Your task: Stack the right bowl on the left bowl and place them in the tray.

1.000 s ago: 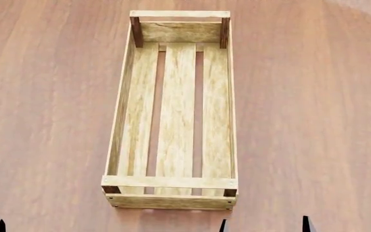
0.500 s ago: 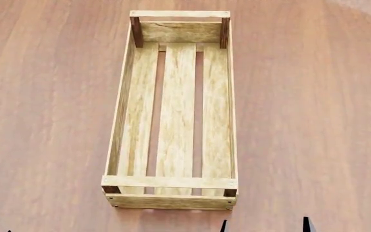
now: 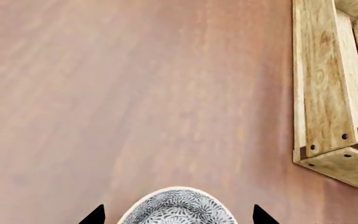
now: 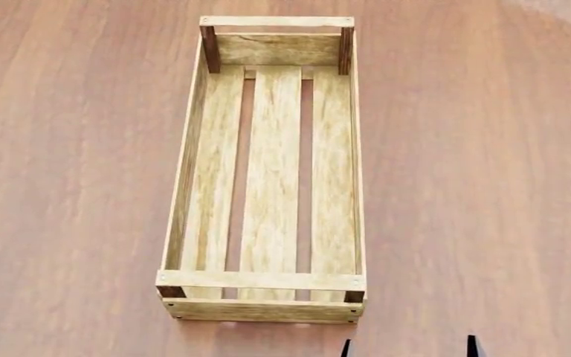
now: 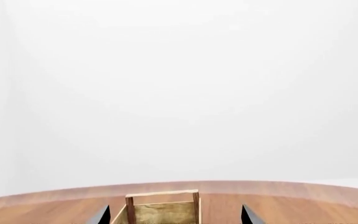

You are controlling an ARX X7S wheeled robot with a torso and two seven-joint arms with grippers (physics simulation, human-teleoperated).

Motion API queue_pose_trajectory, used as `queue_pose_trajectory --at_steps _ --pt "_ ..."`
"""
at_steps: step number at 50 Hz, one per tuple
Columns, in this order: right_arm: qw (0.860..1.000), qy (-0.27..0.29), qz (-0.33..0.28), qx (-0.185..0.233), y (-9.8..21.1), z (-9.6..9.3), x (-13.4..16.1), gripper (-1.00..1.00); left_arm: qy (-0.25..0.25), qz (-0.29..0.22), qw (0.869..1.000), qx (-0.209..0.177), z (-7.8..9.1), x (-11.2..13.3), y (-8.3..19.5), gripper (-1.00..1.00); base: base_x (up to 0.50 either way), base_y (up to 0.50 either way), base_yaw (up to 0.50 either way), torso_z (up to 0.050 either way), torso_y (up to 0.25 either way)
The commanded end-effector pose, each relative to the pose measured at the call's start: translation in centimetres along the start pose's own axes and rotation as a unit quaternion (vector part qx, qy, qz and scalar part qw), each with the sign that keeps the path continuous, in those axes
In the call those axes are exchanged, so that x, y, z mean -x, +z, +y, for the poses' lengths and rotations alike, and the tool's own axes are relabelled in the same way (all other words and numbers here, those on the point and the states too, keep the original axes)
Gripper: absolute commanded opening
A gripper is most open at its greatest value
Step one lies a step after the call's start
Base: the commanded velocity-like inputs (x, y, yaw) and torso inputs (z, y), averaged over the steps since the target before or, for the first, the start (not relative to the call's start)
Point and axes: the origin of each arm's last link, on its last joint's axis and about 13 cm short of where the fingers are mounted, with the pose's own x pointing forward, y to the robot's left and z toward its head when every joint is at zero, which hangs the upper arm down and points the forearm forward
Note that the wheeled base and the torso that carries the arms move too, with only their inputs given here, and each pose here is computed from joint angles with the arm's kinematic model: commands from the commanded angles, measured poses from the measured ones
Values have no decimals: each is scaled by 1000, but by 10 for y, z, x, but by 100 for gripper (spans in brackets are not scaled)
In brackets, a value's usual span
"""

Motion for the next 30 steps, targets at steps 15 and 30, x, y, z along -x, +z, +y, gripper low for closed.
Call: queue_pose_trajectory --at_steps 15,30 --pt "1000 7 -1 10 -2 0 0 100 32 -29 999 0 9 6 0 100 0 0 0 0 0" --pt "1000 6 0 11 -1 0 1 100 33 21 999 31 15 4 -18 100 0 0 0 0 0"
